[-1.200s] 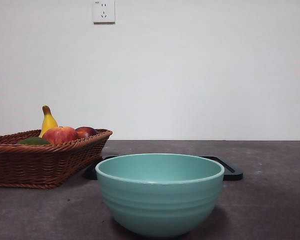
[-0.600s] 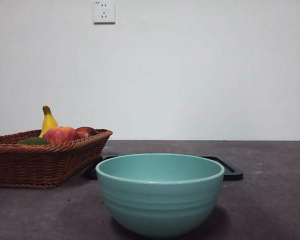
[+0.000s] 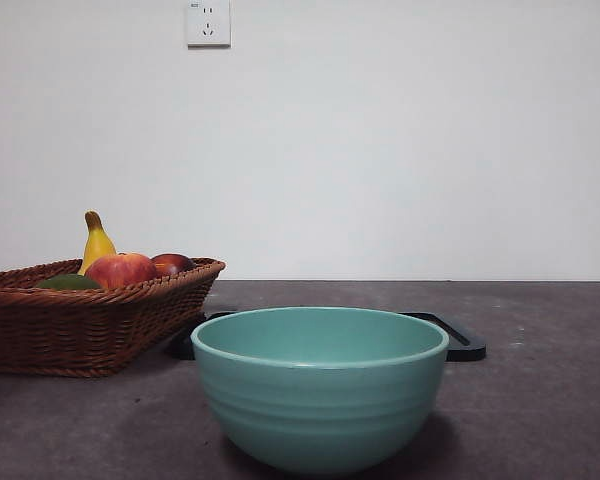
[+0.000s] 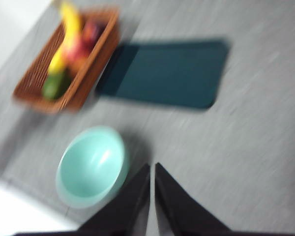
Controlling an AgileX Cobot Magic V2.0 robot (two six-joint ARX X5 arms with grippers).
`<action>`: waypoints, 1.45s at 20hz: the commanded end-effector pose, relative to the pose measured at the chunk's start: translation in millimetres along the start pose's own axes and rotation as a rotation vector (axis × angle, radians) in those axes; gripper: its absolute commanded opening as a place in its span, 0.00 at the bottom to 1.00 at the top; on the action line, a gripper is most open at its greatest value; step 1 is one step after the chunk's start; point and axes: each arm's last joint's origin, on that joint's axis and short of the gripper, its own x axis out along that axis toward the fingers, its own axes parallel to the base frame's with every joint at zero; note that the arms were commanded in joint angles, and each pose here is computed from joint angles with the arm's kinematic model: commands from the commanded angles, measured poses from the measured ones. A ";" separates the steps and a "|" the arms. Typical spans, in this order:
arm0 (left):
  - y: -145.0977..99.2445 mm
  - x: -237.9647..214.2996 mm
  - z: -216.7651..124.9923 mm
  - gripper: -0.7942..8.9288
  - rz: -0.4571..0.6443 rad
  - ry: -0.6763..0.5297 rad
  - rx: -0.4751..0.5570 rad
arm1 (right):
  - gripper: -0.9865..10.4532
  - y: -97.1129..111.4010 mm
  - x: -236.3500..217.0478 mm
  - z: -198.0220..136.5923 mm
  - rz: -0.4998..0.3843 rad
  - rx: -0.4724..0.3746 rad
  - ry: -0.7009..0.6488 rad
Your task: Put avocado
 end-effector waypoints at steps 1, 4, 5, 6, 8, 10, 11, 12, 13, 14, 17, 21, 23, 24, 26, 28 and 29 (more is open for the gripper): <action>-4.8 -3.2 2.4 0.10 -0.031 0.031 0.048 | 0.09 5.3 0.0 -1.1 0.063 -0.061 0.056; -7.5 -4.7 0.1 0.10 -0.047 0.067 0.048 | 0.09 8.2 1.0 -5.8 0.095 -0.098 0.109; -7.7 -4.7 -0.7 0.10 -0.049 0.076 0.047 | 0.09 8.8 1.2 -6.2 0.101 -0.103 0.116; -7.8 -4.7 -1.3 0.10 -0.050 0.082 0.045 | 0.09 9.2 1.3 -6.4 0.106 -0.107 0.118; -7.8 -4.7 -1.7 0.10 -0.050 0.086 0.044 | 0.09 9.5 1.4 -6.0 0.109 -0.113 0.115; -7.8 -4.7 -1.7 0.11 -0.050 0.086 0.044 | 0.11 9.4 1.5 -5.5 0.105 -0.111 0.110; -7.8 -4.7 -1.7 0.12 -0.050 0.086 0.044 | 0.17 9.3 1.5 -5.4 0.101 -0.108 0.109; -7.8 -4.7 -1.7 0.17 -0.050 0.086 0.043 | 0.21 9.2 1.5 -5.4 0.098 -0.108 0.109; -7.8 -4.7 -1.7 0.23 -0.049 0.086 0.043 | 0.25 9.2 1.5 -5.4 0.098 -0.108 0.109; -7.8 -4.7 -1.7 0.31 -0.049 0.086 0.043 | 0.31 9.3 1.5 -5.4 0.099 -0.109 0.109; -7.8 -4.7 -1.6 0.48 -0.048 0.085 0.043 | 0.41 9.3 1.5 -5.4 0.098 -0.109 0.109; -7.7 -4.5 -1.2 0.53 -0.046 0.083 0.042 | 0.42 9.3 1.5 -5.4 0.099 -0.109 0.109; -7.7 -3.9 0.3 0.53 -0.047 0.074 0.045 | 0.42 9.3 1.5 -5.4 0.098 -0.108 0.108; -7.5 -3.0 1.8 0.53 -0.047 0.068 0.046 | 0.42 9.3 1.5 -5.4 0.099 -0.108 0.108; -6.5 -0.5 5.6 0.53 -0.035 0.054 0.052 | 0.42 9.3 1.5 -5.4 0.099 -0.108 0.108; -4.4 3.6 10.8 0.53 -0.005 0.048 0.052 | 0.42 9.3 1.5 -5.2 0.099 -0.109 0.107; -3.1 6.5 13.9 0.53 0.007 0.047 0.051 | 0.42 9.3 1.5 -5.1 0.099 -0.109 0.106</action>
